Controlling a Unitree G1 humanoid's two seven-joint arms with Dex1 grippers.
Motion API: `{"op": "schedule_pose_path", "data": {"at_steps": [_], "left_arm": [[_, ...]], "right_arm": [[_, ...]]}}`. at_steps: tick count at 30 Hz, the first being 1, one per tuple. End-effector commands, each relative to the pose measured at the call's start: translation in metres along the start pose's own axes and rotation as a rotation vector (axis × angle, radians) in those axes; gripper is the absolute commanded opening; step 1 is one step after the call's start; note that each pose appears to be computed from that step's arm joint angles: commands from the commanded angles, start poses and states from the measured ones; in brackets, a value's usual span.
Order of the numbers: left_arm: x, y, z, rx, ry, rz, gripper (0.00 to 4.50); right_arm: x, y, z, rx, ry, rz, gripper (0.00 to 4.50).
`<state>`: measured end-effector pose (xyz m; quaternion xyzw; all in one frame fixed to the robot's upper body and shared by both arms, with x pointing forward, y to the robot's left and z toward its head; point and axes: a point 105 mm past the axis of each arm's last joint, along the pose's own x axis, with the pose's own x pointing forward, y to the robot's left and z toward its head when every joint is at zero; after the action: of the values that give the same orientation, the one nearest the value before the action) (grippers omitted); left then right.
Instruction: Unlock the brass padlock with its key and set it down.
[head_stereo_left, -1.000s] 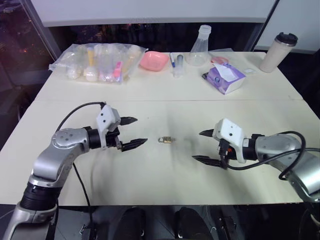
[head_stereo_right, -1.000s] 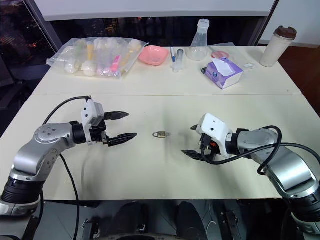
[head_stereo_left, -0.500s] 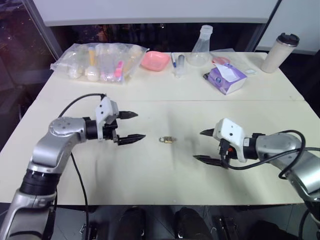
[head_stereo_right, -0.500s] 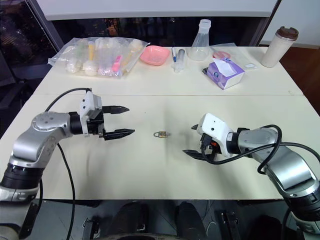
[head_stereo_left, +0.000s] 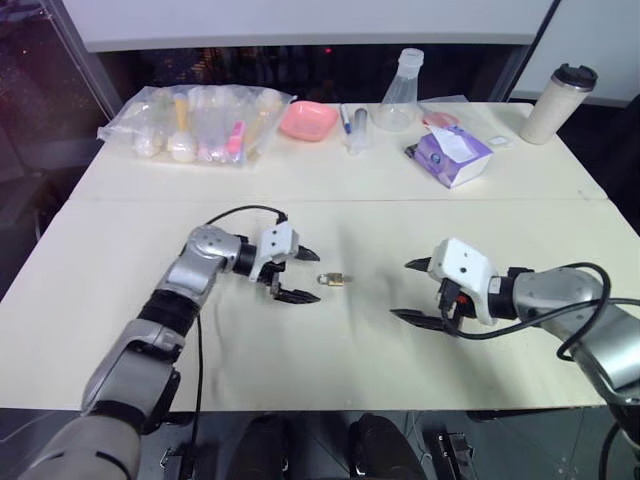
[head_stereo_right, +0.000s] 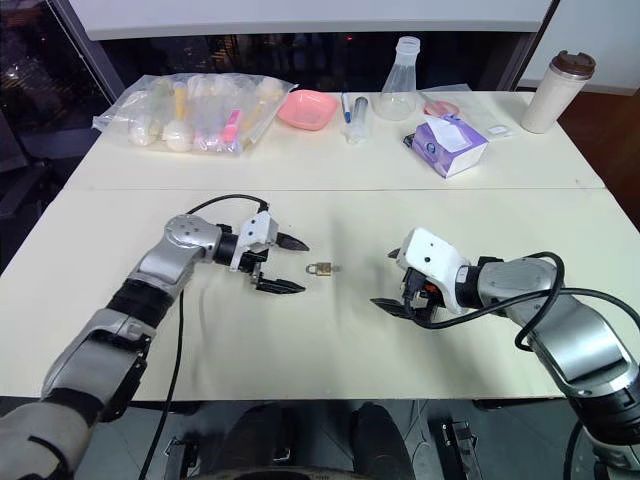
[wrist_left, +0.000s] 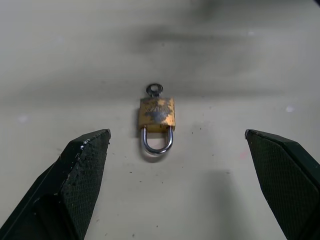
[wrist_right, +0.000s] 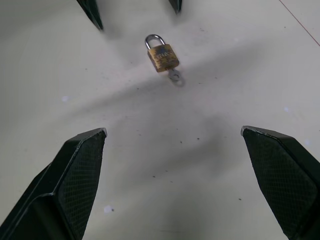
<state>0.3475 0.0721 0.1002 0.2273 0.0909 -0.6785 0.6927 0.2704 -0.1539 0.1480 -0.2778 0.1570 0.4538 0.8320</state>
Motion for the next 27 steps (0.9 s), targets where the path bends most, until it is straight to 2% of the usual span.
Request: {"op": "schedule_pose_path", "data": {"at_steps": [1, 8, 17, 18, 20, 26, 27], "left_arm": [[0.006, 0.01, 0.006, 0.058, 0.009, 0.012, 4.5], [0.024, 0.019, 0.004, 0.041, 0.009, 0.025, 4.5], [0.036, 0.015, -0.008, 0.036, 0.062, 0.012, 4.5], [0.036, 0.014, -0.009, 0.04, 0.069, 0.009, 3.96], [0.036, 0.013, -0.011, 0.042, 0.072, 0.007, 3.34], [0.036, 0.009, -0.012, 0.031, 0.054, -0.001, 0.8], [0.035, 0.009, -0.012, 0.029, 0.051, -0.002, 0.74]], "right_arm": [[-0.006, 0.0, 0.01, -0.032, -0.029, -0.037, 4.48], [-0.006, 0.004, 0.009, -0.022, -0.027, -0.063, 4.48], [-0.006, 0.005, 0.006, -0.019, -0.02, -0.083, 4.48], [-0.006, 0.005, 0.006, -0.02, -0.019, -0.084, 4.5], [-0.006, 0.005, 0.005, -0.021, -0.019, -0.084, 4.5], [-0.003, 0.004, 0.008, -0.037, -0.028, -0.086, 4.5], [-0.002, 0.001, 0.01, -0.053, -0.035, -0.1, 4.5]]}}
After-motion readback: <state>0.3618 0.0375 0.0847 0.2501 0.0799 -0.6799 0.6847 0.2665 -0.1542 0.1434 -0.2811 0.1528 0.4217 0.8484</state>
